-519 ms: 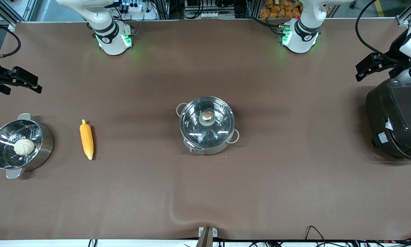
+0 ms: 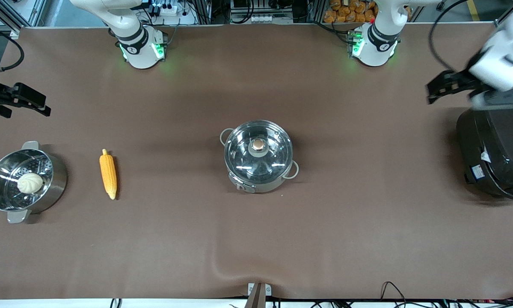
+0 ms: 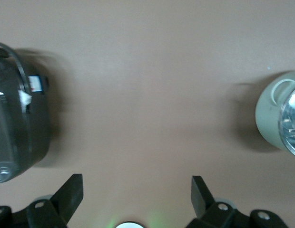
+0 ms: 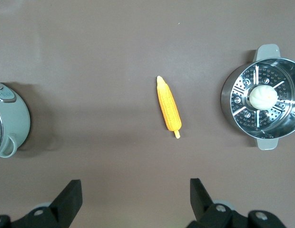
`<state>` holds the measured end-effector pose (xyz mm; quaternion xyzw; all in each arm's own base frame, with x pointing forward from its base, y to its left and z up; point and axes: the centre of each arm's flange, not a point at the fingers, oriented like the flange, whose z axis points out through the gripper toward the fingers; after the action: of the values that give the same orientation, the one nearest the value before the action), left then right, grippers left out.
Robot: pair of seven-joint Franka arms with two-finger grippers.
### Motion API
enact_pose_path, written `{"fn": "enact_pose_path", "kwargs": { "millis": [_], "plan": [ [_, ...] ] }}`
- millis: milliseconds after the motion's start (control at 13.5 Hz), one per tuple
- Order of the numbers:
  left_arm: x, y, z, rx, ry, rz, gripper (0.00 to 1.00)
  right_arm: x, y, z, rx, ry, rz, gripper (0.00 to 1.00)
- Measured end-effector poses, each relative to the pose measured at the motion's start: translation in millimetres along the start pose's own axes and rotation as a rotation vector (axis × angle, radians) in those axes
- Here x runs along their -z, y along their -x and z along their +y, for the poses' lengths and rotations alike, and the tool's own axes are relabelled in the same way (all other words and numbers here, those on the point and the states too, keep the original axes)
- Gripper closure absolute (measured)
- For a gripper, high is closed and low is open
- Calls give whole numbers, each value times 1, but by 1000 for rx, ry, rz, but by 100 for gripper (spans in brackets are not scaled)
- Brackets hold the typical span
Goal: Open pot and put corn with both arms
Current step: 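Reach the left gripper to the glass lid while the right gripper reaches the corn, then grasp the lid knob with the left gripper while the right gripper grasps the corn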
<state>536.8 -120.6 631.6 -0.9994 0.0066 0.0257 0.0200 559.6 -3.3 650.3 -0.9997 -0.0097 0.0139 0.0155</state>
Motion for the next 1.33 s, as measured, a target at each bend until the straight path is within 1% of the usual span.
{"fn": "enact_pose_path", "kwargs": {
  "millis": [148,222,444,519,667,815,963,1111,1185,1333],
  "plan": [
    [-23,-10,58,-30,5,-2,0,0,0,1,-2,0,-2,0],
    [-34,-12,88,-19,11,3,0,-1,0,1,-2,0,-2,0],
    [-63,-7,185,78,44,37,0,-17,-9,1,-1,1,4,0],
    [-72,-3,218,118,58,43,0,-32,-13,1,-3,1,3,0],
    [-94,7,283,180,76,32,0,-72,-25,4,-8,2,11,0],
    [-122,9,331,219,106,35,0,-121,-33,11,-18,3,27,0],
    [-157,5,360,246,117,26,0,-177,-35,24,-21,7,53,0],
    [-189,0,374,249,115,13,0,-235,-29,27,-15,12,75,0],
    [-200,-2,378,248,115,10,0,-262,-24,26,-7,15,75,0],
    [-215,-4,385,244,118,8,0,-309,-19,18,33,20,54,0]
  ]
}}
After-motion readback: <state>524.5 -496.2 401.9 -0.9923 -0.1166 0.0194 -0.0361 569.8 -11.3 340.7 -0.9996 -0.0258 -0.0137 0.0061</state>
